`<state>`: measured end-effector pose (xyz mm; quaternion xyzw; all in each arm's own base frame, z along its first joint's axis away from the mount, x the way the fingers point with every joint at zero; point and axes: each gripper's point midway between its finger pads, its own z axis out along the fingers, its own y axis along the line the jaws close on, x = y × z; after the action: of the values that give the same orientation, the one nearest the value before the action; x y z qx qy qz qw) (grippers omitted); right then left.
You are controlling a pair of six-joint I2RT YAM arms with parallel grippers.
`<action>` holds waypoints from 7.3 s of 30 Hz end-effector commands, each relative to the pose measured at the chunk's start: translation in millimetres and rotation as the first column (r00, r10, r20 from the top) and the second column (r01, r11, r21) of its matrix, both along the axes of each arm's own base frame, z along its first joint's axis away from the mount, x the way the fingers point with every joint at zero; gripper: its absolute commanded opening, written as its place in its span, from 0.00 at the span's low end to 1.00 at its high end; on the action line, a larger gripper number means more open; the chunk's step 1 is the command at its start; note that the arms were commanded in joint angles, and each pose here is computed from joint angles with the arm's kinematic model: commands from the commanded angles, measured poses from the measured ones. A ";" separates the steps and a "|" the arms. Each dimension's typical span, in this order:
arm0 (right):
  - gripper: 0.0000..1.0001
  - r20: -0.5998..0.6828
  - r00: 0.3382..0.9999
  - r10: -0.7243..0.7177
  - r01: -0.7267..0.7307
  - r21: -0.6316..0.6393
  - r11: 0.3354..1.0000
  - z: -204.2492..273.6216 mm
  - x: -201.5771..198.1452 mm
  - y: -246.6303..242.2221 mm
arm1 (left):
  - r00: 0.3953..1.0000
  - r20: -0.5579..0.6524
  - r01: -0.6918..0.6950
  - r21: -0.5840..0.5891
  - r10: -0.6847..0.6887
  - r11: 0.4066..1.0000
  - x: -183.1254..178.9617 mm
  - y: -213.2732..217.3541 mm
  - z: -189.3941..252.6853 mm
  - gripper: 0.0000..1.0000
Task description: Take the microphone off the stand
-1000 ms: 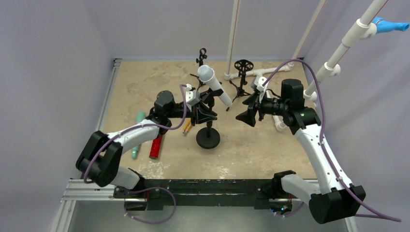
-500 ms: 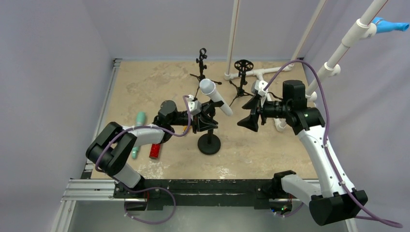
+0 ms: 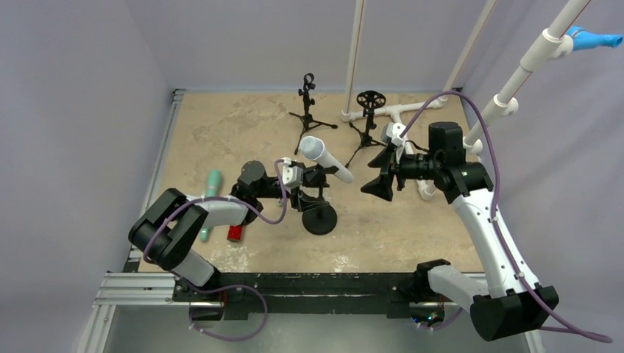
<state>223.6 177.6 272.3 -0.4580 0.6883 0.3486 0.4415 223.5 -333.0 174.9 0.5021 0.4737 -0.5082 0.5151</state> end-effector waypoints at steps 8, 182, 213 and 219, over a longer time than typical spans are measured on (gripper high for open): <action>0.75 0.050 0.998 0.029 -0.030 0.019 0.999 18.8 0.9 2.9 | 0.980 0.167 -0.121 0.052 0.111 0.991 5.0 18.3 26.6 0.97; 0.00 0.208 0.969 0.133 -0.167 0.159 0.973 114.0 18.2 43.2 | 0.959 -0.088 -0.246 0.222 0.270 0.943 -1.9 49.9 155.6 0.43; 0.00 0.035 0.951 0.306 -0.282 0.498 0.820 189.6 21.4 79.4 | 0.954 -0.169 -0.261 -0.061 0.248 0.963 31.3 16.2 325.3 0.96; 0.00 0.034 0.946 0.322 -0.292 0.516 0.805 189.3 19.3 82.4 | 0.967 -0.177 -0.205 -0.106 0.184 0.973 26.9 9.7 341.6 0.91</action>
<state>259.3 260.3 440.2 -0.4023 0.5343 0.5894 0.4531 266.5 -325.3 476.0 0.3713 0.5783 -0.4942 0.5324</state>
